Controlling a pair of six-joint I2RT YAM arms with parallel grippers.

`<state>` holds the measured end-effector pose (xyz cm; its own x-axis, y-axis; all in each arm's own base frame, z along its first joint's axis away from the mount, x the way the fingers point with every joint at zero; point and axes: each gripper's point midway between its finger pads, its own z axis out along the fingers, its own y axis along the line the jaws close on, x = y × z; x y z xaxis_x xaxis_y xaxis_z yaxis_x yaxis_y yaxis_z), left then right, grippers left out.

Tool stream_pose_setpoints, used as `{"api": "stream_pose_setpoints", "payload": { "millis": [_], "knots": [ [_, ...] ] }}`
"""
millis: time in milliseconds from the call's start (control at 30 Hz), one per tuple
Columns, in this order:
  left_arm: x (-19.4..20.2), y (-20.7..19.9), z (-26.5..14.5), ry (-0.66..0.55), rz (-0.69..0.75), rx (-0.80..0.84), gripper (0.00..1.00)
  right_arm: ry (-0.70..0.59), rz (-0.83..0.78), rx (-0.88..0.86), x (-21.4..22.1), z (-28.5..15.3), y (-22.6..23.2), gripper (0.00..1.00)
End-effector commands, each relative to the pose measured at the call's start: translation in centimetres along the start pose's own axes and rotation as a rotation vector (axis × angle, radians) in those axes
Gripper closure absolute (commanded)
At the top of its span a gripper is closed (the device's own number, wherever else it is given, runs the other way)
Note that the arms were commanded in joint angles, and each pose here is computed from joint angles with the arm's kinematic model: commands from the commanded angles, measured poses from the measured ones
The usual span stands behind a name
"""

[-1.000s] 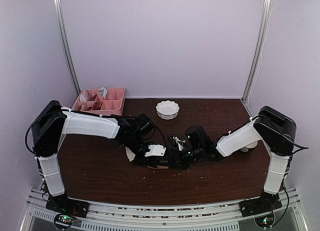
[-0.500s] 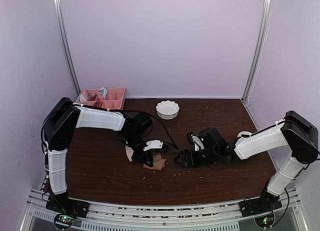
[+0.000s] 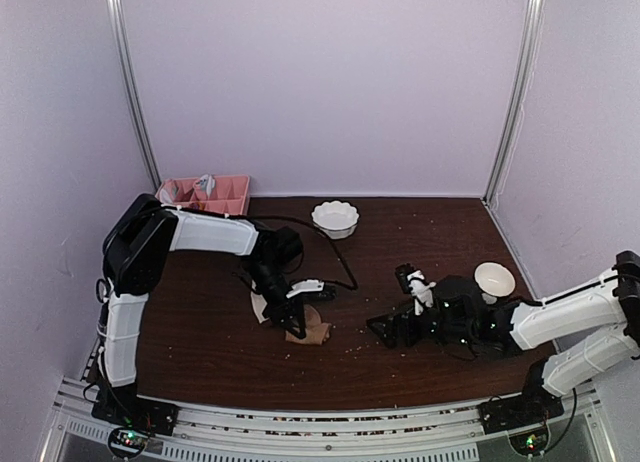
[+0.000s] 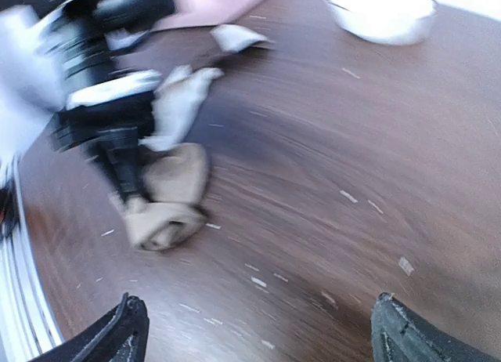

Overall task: Roll the socks
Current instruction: Roll the sock at the center of the board.

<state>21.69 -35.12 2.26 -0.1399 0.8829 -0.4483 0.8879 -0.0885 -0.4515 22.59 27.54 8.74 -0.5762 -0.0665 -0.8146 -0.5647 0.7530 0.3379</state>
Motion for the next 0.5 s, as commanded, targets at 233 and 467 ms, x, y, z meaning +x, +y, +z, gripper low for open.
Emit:
{"api": "stream_pose_setpoints", "payload": {
  "millis": [233, 467],
  "knots": [
    [2.6, -1.3, 1.6, 0.048, -0.157, 0.176, 0.96, 0.086, -0.821, -0.243, 2.9, 4.0, 11.0, 0.07],
    [2.7, -0.9, 1.9, 0.056, -0.161, 0.183, 0.94, 0.106, -0.982, -0.251, 1.9, 8.6, 13.3, 0.21]
  ]
}}
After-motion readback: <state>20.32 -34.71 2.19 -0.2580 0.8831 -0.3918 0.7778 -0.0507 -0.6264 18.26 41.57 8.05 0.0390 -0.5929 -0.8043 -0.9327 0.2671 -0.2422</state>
